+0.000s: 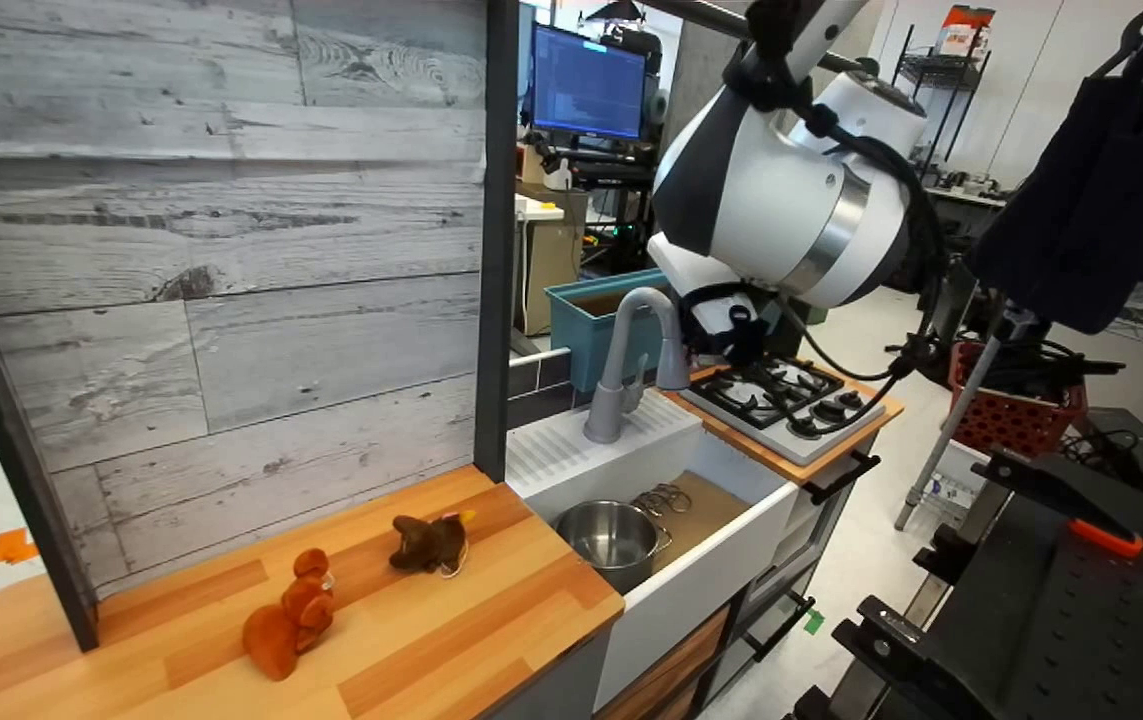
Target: Remove the plush toys from the pot
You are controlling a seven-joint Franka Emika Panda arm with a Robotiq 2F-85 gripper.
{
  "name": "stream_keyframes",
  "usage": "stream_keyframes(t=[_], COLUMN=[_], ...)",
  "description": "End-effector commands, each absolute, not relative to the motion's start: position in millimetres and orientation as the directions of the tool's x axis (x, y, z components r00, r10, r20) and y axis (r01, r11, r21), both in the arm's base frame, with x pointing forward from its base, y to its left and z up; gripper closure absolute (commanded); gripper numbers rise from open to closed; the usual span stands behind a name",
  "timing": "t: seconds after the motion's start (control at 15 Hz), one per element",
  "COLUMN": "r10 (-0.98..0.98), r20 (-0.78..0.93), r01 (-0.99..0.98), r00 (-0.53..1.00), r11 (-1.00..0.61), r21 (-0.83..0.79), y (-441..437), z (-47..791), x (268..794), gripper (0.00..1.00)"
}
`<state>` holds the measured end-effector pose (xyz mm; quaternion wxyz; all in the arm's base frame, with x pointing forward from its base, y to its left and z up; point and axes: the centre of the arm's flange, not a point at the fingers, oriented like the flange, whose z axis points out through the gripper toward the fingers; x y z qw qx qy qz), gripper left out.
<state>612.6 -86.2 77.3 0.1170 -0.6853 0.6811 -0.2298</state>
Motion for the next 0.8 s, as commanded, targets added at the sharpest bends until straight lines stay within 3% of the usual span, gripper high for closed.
stream_keyframes(t=[0.0, 0.2, 0.47, 0.73], r10=[-0.997, -0.987, -0.992, -0.968], r20=[-0.043, -0.076, 0.037, 0.149], r01=[-0.871, -0.860, -0.879, -0.844], r00=[-0.061, -0.143, -0.122, -0.203], r11=[0.074, 0.162, 0.091, 0.096], r21=[-0.485, -0.485, -0.468, -0.528], y=[-119, -149, -150, -160], z=[34, 23, 34, 42], x=[652, 647, 614, 595], gripper=[0.98, 0.98, 0.98, 0.98])
